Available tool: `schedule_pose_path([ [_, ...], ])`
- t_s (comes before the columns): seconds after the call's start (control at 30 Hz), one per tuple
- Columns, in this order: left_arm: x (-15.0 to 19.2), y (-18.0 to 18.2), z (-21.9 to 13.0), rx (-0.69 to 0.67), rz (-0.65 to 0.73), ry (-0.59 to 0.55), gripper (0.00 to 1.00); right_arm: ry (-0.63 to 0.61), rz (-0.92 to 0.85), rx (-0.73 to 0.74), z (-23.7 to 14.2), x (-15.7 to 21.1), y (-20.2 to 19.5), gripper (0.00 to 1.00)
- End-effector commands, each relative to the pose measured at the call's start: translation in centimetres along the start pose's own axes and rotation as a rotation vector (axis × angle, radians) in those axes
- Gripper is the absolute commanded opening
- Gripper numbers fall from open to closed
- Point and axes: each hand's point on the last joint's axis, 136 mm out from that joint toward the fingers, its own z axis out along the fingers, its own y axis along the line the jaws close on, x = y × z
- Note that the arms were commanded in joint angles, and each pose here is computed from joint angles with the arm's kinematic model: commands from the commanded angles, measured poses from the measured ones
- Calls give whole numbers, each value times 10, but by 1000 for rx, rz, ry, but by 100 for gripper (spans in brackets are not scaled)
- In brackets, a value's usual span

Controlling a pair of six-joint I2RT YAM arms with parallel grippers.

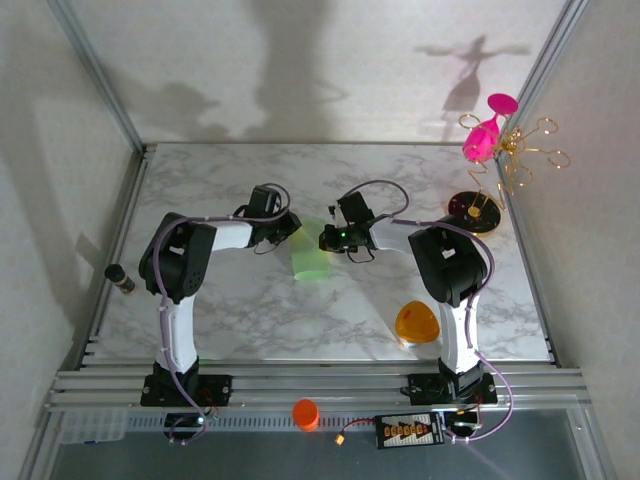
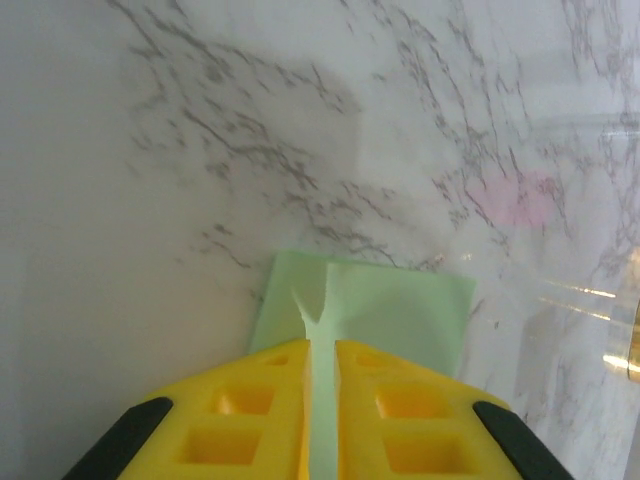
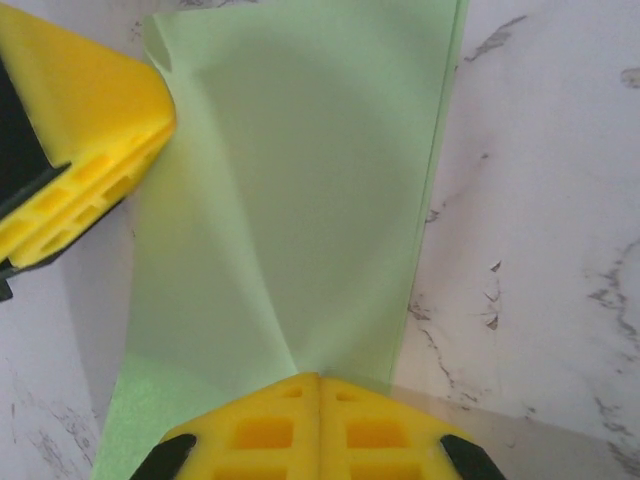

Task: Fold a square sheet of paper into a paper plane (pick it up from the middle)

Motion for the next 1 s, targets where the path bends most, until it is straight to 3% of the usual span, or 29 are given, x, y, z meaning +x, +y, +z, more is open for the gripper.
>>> schedule_pose_path([
  [0.0,-25,46,-5,-129,-50,-80,15,301,116,575,4,120,-155,4],
  [0.13,-45,47,-9,-124,-40,-106,15,303,117,572,4,123,-157,4],
  [0.27,-50,23,-15,-80,-39,-112,14,299,118,555,7,120,-153,4],
  [0.43,-29,-28,-35,41,-21,-123,14,297,125,546,7,119,-151,4],
  [0.57,-6,-45,-19,116,-42,-46,13,303,126,546,8,122,-152,4],
  [0.77,1,-31,11,48,-50,-1,13,300,128,542,6,124,-151,4],
  [0.97,-20,6,17,-79,-69,-65,13,302,128,548,4,126,-152,4],
])
